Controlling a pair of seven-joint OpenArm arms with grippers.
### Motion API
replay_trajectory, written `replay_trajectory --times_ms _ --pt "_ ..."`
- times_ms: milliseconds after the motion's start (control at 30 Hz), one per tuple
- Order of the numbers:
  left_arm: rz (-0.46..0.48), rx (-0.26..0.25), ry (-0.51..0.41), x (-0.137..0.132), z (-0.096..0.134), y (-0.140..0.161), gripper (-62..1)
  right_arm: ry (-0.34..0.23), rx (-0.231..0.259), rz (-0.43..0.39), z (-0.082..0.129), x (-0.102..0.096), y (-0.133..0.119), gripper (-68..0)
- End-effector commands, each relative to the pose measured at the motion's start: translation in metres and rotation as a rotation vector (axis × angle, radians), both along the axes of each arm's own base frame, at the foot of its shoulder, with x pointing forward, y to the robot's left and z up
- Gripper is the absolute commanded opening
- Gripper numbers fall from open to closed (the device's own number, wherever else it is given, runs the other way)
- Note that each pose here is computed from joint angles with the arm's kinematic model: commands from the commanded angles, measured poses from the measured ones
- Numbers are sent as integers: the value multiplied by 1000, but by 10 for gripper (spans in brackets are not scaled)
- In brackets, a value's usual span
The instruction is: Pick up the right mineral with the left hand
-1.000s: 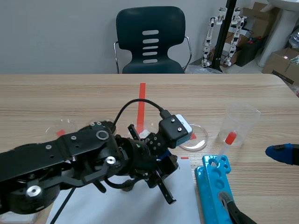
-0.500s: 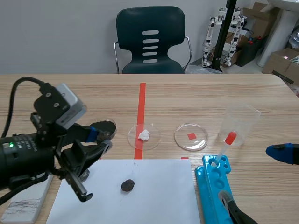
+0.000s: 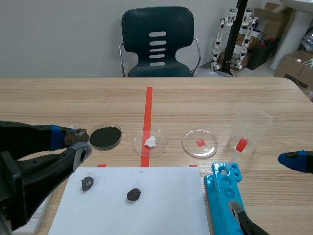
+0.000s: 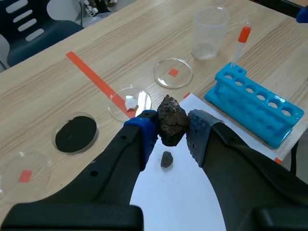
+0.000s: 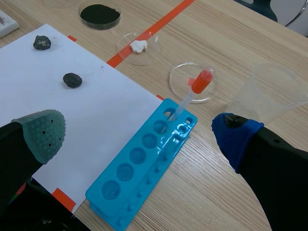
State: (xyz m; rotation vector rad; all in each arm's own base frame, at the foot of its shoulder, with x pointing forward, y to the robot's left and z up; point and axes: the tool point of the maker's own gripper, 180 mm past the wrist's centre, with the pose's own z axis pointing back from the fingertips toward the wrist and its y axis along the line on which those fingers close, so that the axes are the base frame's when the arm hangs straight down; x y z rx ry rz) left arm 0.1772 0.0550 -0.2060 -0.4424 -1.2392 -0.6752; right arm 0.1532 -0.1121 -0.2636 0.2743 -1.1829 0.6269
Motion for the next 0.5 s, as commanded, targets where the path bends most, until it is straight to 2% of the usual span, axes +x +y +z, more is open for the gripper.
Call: replay_trajectory --times_ms 0,167,267,467 --pt "15 -30 -28 -1 7 0 -539 -24 11 -4 6 5 0 -29" --pt "23 -64 -50 -11 12 0 -539 -24 11 -4 6 5 0 -29" --pt "12 -46 -51 -16 10 1 -539 -23 11 -4 6 5 0 -29" --pt "13 -41 -47 -16 9 1 -539 -24 11 -4 6 5 0 -29"
